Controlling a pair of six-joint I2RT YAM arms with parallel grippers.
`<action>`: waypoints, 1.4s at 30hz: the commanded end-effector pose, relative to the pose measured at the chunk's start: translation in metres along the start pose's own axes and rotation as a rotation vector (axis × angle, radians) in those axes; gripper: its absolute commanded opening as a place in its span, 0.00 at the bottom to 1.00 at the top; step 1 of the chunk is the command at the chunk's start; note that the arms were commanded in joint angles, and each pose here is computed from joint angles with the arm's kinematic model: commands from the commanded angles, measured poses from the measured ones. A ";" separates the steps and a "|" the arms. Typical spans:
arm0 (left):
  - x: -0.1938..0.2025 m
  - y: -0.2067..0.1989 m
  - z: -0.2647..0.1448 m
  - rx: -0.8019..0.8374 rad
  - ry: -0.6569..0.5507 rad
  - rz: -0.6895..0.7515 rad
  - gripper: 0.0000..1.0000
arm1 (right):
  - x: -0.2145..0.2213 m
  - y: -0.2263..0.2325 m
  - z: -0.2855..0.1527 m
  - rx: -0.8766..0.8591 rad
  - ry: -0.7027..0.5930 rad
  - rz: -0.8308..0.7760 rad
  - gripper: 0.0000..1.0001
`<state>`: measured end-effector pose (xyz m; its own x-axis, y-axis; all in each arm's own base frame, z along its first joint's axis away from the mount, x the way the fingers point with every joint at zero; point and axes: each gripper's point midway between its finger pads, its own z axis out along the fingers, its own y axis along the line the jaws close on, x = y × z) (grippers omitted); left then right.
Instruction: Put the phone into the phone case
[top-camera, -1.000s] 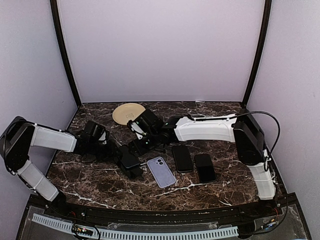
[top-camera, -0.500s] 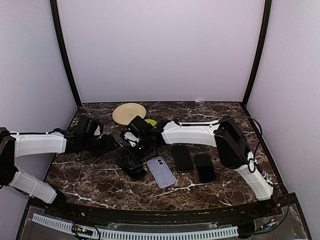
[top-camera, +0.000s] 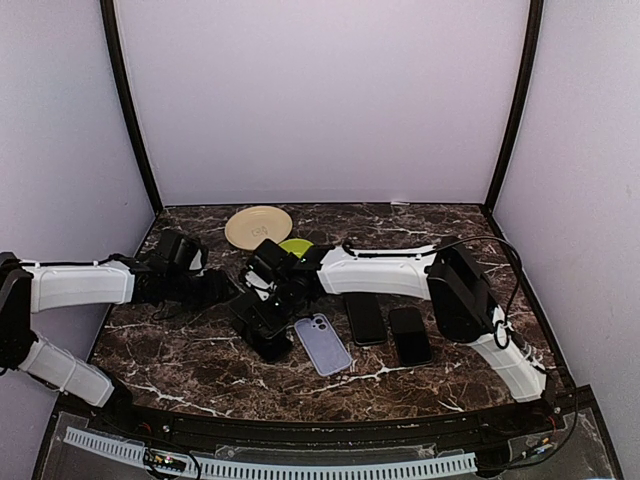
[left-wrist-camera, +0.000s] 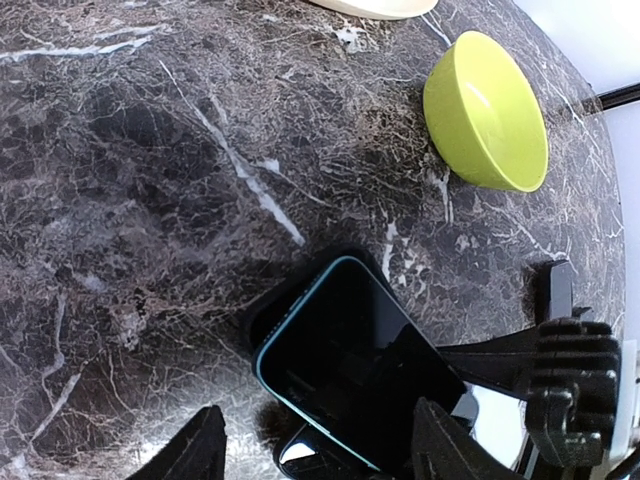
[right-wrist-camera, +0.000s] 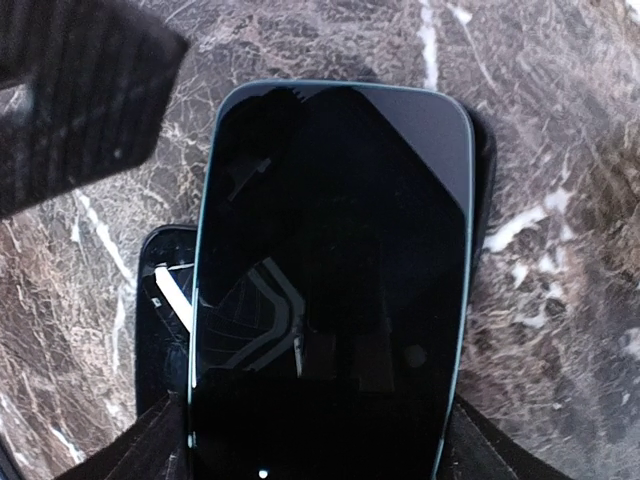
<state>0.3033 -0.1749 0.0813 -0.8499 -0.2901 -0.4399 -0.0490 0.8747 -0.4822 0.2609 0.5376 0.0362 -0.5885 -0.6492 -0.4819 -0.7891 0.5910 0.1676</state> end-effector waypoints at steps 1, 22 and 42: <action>-0.008 -0.001 -0.005 -0.013 -0.021 0.027 0.66 | 0.018 -0.012 0.013 0.071 0.056 -0.023 0.70; -0.013 -0.095 -0.050 0.394 -0.033 0.241 0.68 | -0.016 0.019 -0.117 -0.185 -0.394 -0.107 0.36; -0.010 -0.220 -0.123 0.758 -0.084 0.416 0.63 | -0.022 -0.003 -0.258 0.013 -0.888 -0.153 0.29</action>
<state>0.2610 -0.3005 0.2655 -0.7209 -0.0719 -0.6893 0.5828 0.4753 -0.6591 0.2320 0.4251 0.2260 -0.2290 -0.2289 -0.9461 -0.8435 0.5318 0.0755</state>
